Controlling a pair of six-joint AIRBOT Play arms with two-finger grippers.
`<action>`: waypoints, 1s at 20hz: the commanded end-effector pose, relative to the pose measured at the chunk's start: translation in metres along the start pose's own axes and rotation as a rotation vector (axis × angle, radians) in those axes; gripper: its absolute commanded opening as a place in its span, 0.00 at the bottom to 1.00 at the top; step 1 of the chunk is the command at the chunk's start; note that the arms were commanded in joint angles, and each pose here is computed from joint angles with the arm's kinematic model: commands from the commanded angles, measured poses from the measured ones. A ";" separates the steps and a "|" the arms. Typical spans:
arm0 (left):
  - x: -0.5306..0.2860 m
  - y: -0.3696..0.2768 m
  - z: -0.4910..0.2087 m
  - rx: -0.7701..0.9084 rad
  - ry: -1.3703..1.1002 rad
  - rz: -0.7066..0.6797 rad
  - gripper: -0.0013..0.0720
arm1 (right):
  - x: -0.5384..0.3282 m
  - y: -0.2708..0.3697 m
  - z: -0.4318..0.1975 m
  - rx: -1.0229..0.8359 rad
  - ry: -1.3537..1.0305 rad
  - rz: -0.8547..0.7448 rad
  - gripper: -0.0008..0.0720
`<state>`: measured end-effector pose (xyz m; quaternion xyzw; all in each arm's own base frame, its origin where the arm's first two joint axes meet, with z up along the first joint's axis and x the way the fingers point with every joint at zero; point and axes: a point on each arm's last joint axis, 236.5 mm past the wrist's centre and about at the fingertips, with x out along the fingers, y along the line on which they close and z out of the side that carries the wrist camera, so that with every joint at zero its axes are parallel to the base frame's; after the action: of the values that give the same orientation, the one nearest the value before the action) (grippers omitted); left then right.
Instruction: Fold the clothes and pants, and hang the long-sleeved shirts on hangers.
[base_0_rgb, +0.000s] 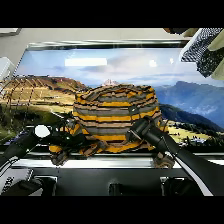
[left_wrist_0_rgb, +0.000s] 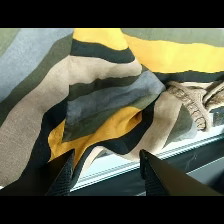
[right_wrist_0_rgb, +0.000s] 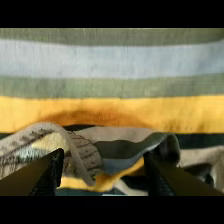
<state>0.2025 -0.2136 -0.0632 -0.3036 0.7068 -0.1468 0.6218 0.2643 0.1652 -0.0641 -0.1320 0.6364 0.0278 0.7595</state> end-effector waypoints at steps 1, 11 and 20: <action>0.000 0.000 -0.001 0.000 0.003 -0.001 0.66 | 0.011 0.000 0.002 0.007 0.002 -0.021 0.76; 0.000 0.000 -0.001 0.001 0.002 0.000 0.66 | 0.015 -0.007 0.009 0.068 -0.020 -0.056 0.72; -0.001 0.000 0.000 -0.001 0.002 -0.001 0.66 | 0.012 -0.015 -0.011 0.082 0.058 -0.090 0.05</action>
<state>0.2015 -0.2137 -0.0629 -0.3032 0.7084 -0.1474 0.6201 0.2655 0.1519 -0.0846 -0.1320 0.6486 -0.0288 0.7490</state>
